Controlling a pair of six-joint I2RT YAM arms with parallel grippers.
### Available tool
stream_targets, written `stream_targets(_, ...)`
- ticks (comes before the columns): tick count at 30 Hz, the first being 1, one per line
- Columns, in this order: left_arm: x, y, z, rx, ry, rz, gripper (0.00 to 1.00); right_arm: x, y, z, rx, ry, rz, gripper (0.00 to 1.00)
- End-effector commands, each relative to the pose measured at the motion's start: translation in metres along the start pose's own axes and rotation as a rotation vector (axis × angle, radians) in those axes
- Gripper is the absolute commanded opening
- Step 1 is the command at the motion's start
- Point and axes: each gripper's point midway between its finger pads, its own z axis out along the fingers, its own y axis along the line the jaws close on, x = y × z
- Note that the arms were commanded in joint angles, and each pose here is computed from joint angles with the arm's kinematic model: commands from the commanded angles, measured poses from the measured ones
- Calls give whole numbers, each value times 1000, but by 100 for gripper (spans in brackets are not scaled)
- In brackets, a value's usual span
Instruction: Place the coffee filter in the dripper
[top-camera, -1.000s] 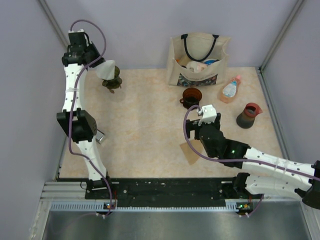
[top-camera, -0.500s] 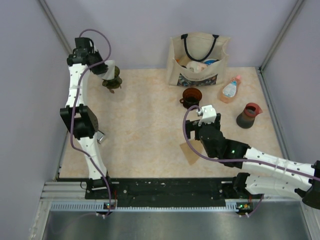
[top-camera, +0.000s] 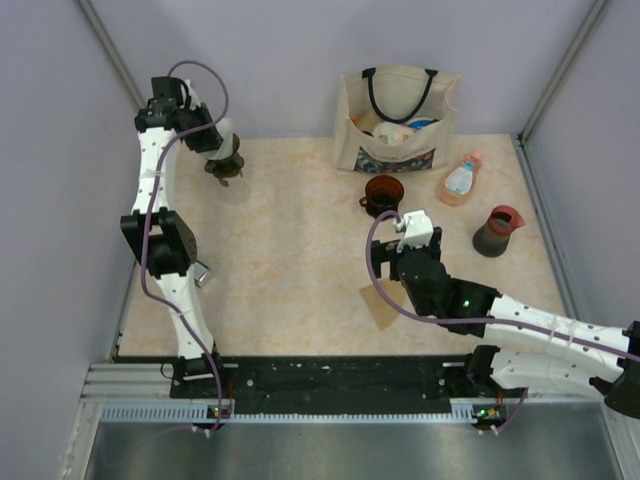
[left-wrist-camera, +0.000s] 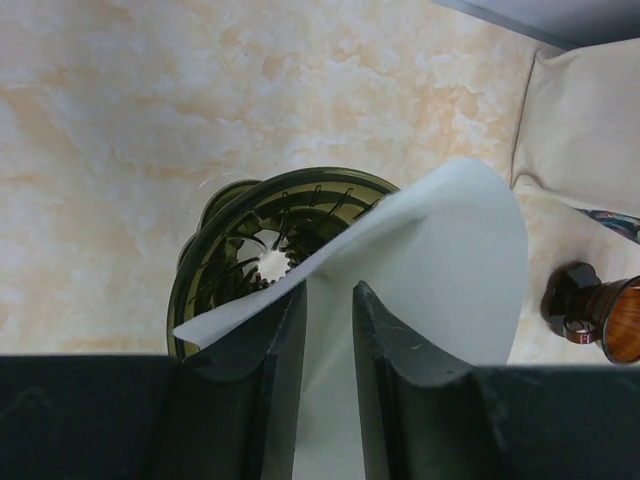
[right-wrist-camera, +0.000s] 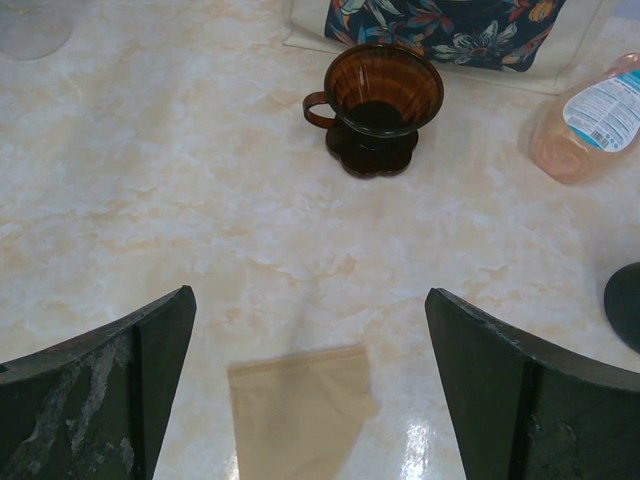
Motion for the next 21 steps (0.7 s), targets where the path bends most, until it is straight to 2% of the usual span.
stream_targets(1, -8, -6, -1, 42, -15, 44, 33, -4, -7, 0, 25, -17, 29, 98)
stream_targets(7, -4, -3, 4, 34, -1, 57, 43, -4, -8, -1, 29, -21, 36, 98)
stream_targets(15, -9, -7, 3, 42, -22, 45, 42, -4, -8, -1, 29, -22, 41, 98)
stream_targets(21, -28, -29, -15, 95, -84, 37, 42, -3, -8, -1, 31, -21, 39, 98)
